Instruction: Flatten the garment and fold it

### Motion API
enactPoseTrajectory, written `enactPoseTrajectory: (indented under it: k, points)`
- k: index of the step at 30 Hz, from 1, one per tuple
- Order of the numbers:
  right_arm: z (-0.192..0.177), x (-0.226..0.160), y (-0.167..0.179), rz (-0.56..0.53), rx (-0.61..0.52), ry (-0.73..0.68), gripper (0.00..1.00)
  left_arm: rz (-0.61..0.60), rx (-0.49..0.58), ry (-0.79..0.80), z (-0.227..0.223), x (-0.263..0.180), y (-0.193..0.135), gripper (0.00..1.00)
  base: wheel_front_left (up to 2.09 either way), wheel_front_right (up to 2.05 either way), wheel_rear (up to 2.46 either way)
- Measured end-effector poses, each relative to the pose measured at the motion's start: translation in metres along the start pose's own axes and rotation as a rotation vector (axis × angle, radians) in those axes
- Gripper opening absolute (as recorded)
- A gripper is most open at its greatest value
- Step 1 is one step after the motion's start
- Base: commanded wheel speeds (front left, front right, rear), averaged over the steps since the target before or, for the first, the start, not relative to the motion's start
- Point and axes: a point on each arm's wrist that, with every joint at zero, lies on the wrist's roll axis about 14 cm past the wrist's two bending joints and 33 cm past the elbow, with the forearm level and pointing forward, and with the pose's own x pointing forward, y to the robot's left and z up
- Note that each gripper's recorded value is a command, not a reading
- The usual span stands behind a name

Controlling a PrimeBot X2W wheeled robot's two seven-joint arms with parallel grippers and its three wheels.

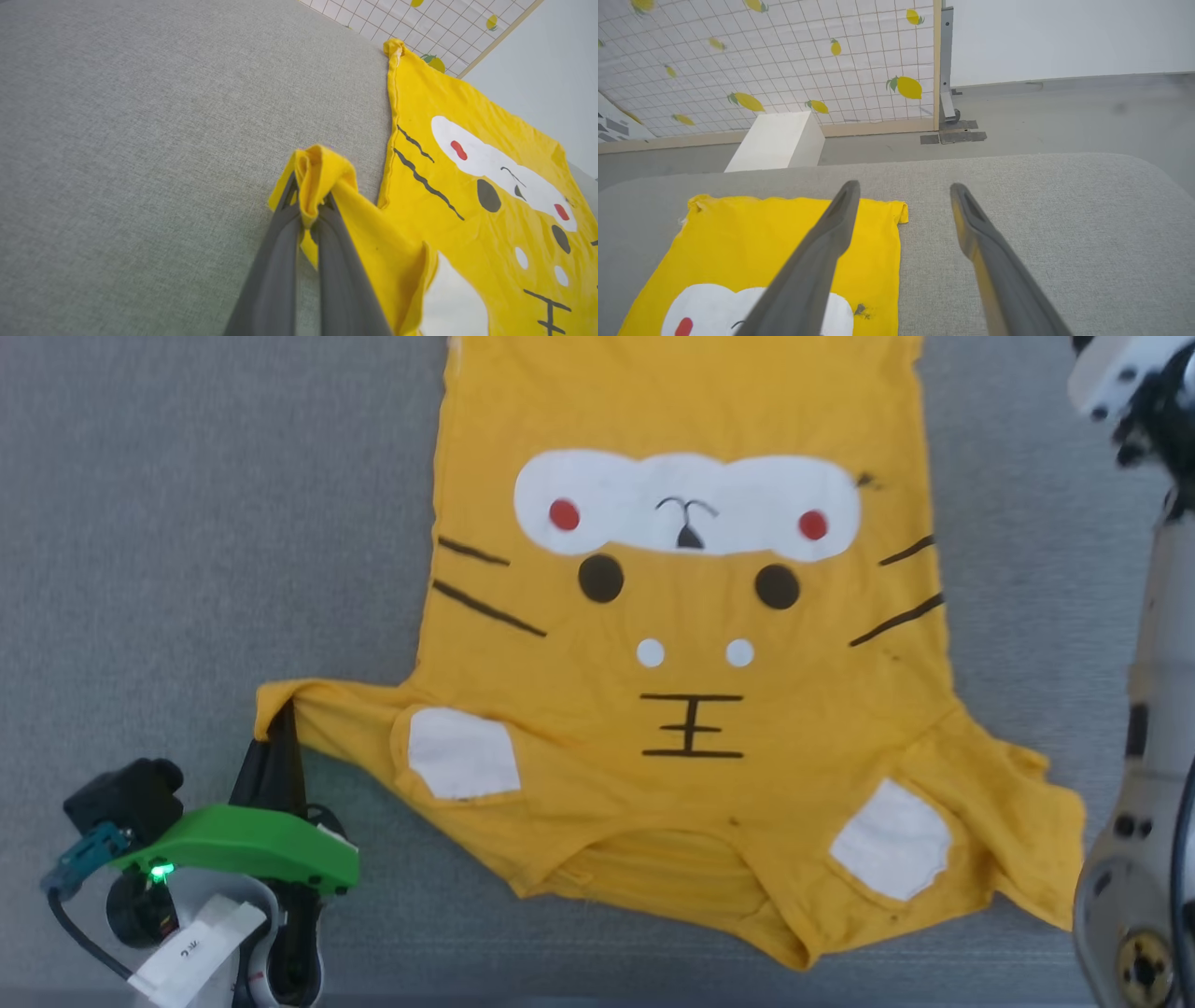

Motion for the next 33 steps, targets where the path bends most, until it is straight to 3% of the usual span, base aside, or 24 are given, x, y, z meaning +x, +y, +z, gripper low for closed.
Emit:
enactPoseTrajectory:
  k: [10, 20, 23, 24, 25, 26, 33]
  points:
    - [-0.083, 0.079, -0.004, -0.108, -0.161, 0.353, 1.00, 0.036, -0.008, 0.082, -0.031, 0.009, 0.016, 0.00, 0.00, 0.00, 0.00]
    - [-0.160, 0.125, 0.019, -0.082, -0.232, 0.513, 1.00, 0.108, -0.006, 0.110, -0.044, 0.011, 0.042, 0.00, 0.00, 0.00, 0.00]
    - [-0.164, 0.133, 0.025, -0.073, -0.235, 0.522, 1.00, 0.123, 0.000, 0.121, -0.048, 0.011, 0.048, 0.00, 0.00, 0.00, 0.00]
    - [-0.166, 0.134, 0.026, -0.072, -0.232, 0.526, 0.67, 0.124, 0.002, 0.123, -0.048, 0.010, 0.048, 0.00, 0.00, 0.00, 0.00]
    - [-0.166, 0.135, 0.027, -0.072, -0.229, 0.529, 0.14, 0.124, 0.002, 0.123, -0.048, 0.010, 0.049, 0.00, 0.00, 0.00, 0.00]
    - [-0.165, 0.135, 0.028, -0.070, -0.227, 0.529, 0.00, 0.123, 0.004, 0.124, -0.048, 0.010, 0.049, 0.00, 0.00, 0.00, 0.00]
    - [-0.133, 0.126, 0.028, -0.055, -0.161, 0.418, 0.00, 0.113, 0.009, 0.123, -0.044, 0.005, 0.046, 0.00, 0.00, 0.00, 0.00]
